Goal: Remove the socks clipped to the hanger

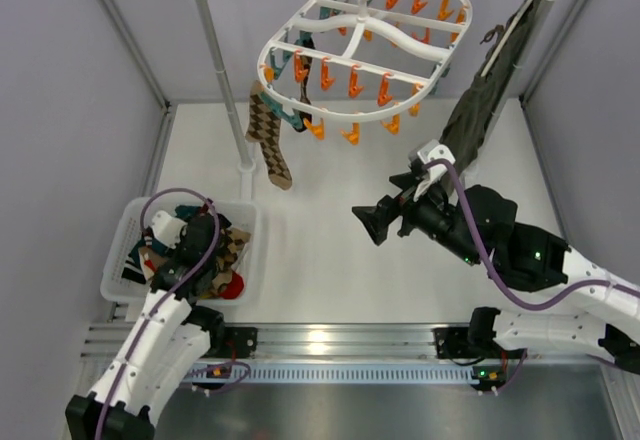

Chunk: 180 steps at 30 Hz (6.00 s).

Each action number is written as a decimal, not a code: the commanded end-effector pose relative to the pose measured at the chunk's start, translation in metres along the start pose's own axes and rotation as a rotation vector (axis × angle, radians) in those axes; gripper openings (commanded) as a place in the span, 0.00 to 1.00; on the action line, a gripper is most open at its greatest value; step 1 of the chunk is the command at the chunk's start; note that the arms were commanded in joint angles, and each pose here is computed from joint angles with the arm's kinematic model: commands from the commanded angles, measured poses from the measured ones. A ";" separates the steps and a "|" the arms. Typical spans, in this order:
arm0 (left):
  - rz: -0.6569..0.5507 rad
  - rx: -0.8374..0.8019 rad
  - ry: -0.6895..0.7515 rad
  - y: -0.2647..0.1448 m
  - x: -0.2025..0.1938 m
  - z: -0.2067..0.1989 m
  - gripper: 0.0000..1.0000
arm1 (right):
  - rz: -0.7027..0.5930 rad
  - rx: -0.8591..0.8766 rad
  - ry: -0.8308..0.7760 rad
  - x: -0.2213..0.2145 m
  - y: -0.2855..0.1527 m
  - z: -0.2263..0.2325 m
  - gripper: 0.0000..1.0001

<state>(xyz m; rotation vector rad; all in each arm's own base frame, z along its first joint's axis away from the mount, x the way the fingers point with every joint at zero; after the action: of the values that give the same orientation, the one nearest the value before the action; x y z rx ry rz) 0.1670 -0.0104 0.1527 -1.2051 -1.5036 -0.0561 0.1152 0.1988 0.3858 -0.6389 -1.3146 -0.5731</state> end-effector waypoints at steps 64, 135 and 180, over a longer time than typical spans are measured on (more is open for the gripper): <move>-0.427 -0.901 0.487 0.067 0.052 -0.306 0.94 | -0.161 0.076 -0.059 0.006 -0.030 -0.012 0.99; -0.382 -1.065 0.294 -0.163 -0.026 -0.177 0.00 | -0.135 -0.037 0.078 0.052 -0.089 -0.034 1.00; -0.841 -1.129 1.199 -0.299 -0.191 -0.317 0.00 | 0.180 -0.491 -0.169 0.092 0.007 -0.018 0.80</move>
<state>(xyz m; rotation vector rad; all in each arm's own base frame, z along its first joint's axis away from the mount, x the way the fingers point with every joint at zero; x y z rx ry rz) 0.1497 -0.4568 0.2644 -0.8889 -0.6240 -1.9592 0.1432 0.2074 0.4684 -1.0666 -1.2736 -0.5897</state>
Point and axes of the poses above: each gripper's point midway between its finger pads, its own y axis out along the fingers, its own z axis along the line the jaws close on, x = y × z, the point moved 8 cm from there along -y, back along the fingers, and after that the axes turned 2 degrees about y, right-handed, at the moved point
